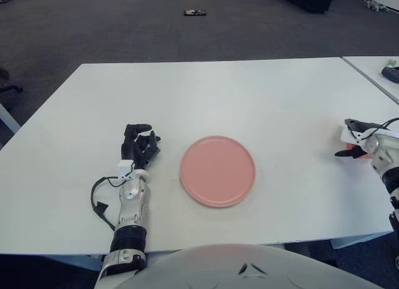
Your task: Put the apple into the plate.
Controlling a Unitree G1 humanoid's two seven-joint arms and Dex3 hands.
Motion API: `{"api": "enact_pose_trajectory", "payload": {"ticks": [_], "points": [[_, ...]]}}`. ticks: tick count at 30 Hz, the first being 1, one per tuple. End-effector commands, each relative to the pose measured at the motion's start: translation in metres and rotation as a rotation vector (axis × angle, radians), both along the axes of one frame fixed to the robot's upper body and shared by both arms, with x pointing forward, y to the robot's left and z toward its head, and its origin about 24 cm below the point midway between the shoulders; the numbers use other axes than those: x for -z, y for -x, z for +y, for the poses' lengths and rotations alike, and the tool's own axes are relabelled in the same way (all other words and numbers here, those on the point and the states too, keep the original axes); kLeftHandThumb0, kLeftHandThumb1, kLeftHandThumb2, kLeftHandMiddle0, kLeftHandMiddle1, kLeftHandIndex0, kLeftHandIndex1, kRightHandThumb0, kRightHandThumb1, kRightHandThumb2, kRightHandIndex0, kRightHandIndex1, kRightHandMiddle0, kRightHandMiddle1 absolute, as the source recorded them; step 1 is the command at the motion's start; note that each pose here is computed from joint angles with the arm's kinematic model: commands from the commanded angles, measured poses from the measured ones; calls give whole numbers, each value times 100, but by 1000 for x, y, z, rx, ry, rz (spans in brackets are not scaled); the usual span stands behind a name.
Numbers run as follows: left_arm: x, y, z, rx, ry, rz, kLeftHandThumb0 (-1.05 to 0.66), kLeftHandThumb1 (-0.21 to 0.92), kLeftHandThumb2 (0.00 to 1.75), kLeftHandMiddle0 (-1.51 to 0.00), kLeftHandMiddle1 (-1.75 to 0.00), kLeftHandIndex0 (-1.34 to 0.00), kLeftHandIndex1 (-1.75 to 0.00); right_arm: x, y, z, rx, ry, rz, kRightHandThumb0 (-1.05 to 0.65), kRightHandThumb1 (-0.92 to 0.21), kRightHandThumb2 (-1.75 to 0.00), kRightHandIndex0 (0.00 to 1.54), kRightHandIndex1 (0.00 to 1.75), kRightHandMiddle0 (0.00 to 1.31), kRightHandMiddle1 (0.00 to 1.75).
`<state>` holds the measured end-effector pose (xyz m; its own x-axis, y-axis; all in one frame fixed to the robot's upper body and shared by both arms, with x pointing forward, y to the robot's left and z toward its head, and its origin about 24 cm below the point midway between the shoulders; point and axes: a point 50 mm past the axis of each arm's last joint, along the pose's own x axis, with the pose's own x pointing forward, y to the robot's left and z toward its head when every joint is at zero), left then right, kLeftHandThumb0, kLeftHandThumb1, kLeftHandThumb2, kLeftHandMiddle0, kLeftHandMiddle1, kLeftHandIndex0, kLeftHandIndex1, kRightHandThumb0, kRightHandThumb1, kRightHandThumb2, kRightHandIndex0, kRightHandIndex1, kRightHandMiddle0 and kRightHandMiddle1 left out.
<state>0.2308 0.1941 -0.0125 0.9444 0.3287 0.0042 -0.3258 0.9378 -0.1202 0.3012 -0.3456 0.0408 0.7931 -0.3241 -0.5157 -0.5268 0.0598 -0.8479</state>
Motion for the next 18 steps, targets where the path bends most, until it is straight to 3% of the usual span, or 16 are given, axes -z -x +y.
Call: {"api": "enact_pose_trajectory", "payload": {"ticks": [1,3,7,10,18], "points": [[13,10,1,-9,14,73,-37,75,77,-50,-148,-30,-175,32,14,9,1,-58,68,-88,-61,-55,1,2,0,5],[13,10,1,-9,18,73,-37,75,77,-50,-147,-30,-175,31,13,11,7,-82,25,-71,-45,-78,0,22,0,29],[12,10,1,-13,30,70,-37,75,77,-50,-147,-30,-175,31,11,12,22,-117,-20,-55,-33,-95,0,59,0,69],[12,10,1,-13,33,69,-37,75,77,-50,-147,-30,-175,30,11,12,29,-137,-41,-50,-30,-99,0,75,0,84],[13,10,2,-11,23,80,-37,73,79,-51,-147,-31,-175,32,13,11,23,-136,-64,-39,-23,-114,0,141,0,147]]}}
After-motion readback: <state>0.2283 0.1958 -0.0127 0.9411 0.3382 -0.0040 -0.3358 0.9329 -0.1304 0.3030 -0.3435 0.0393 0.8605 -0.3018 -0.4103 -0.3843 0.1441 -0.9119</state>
